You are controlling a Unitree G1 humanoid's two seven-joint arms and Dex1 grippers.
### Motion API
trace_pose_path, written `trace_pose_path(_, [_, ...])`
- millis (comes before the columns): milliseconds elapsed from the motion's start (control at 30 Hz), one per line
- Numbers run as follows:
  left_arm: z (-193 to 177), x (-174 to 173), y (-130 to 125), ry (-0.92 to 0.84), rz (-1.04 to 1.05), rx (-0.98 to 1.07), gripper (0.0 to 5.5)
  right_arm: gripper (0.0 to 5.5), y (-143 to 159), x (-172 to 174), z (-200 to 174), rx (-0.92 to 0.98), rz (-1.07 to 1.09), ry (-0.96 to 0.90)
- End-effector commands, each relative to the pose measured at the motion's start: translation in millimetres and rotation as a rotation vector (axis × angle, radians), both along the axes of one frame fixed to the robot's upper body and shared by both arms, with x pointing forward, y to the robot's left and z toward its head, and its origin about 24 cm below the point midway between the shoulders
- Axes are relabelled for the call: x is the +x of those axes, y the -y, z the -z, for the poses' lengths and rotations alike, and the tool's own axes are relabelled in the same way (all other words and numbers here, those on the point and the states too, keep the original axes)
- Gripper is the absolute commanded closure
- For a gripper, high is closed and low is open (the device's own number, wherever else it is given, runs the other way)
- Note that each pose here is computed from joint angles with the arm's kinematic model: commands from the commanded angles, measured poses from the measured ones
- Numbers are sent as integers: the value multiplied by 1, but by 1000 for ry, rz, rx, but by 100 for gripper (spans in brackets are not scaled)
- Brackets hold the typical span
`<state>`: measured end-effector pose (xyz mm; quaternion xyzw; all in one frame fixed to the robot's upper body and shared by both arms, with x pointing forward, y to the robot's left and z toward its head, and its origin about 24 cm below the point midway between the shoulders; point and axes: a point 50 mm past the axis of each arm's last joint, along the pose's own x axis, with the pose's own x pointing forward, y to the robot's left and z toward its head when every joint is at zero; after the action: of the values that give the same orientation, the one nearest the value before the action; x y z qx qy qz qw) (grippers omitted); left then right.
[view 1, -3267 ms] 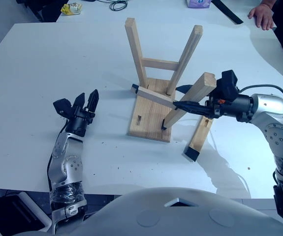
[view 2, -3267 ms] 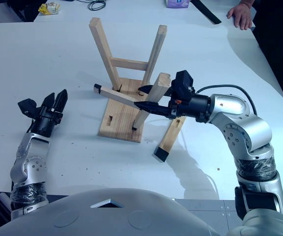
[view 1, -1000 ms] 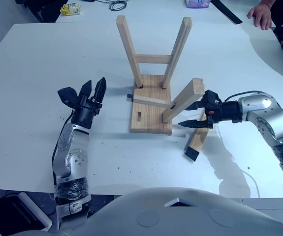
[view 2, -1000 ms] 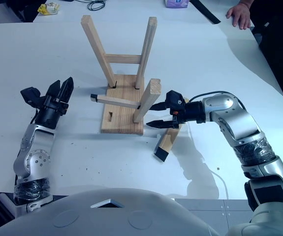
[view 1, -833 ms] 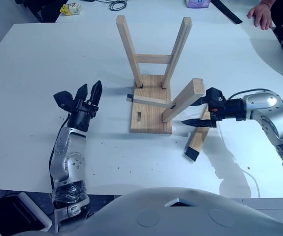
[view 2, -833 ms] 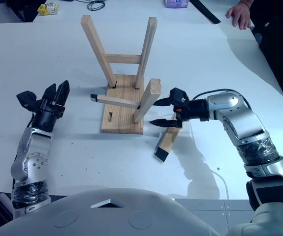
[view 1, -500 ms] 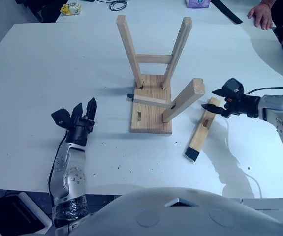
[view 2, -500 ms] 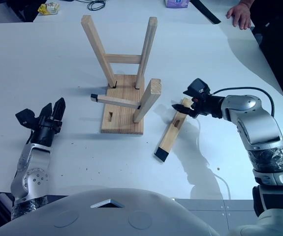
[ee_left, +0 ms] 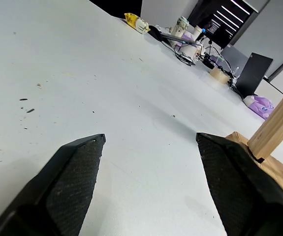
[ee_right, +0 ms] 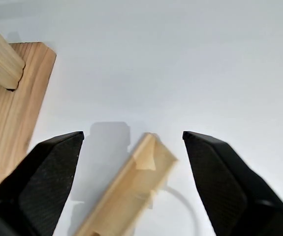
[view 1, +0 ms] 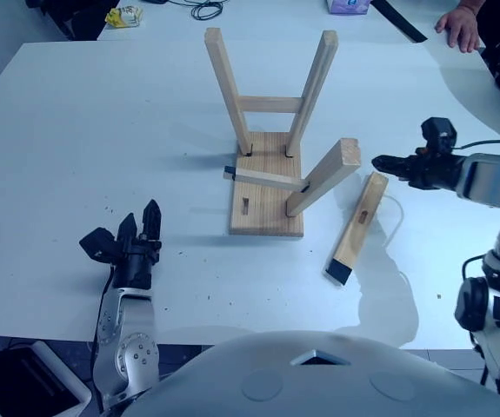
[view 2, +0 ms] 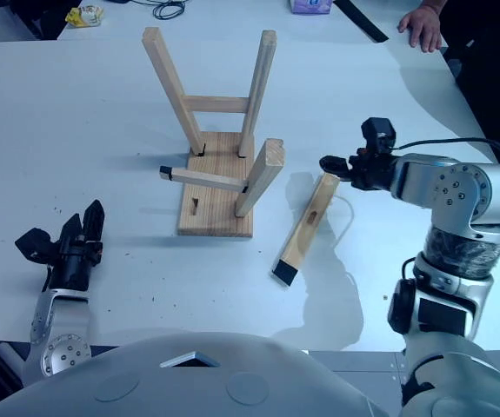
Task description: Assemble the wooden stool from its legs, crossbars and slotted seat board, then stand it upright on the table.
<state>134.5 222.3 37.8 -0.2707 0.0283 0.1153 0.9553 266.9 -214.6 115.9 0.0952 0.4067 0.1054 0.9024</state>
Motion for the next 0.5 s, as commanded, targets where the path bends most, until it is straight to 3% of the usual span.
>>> trace_pose_path(33, [-2, 3, 2, -3, 7, 7, 207, 178, -7, -1, 7, -17, 110, -29])
trace_pose_path(267, [3, -12, 4, -28, -15, -1, 207, 178, 6, 13, -27, -124, 171, 24])
trace_pose_path(500, [5, -13, 12, -10, -59, -19, 207, 178, 12, 12, -21, -138, 111, -143])
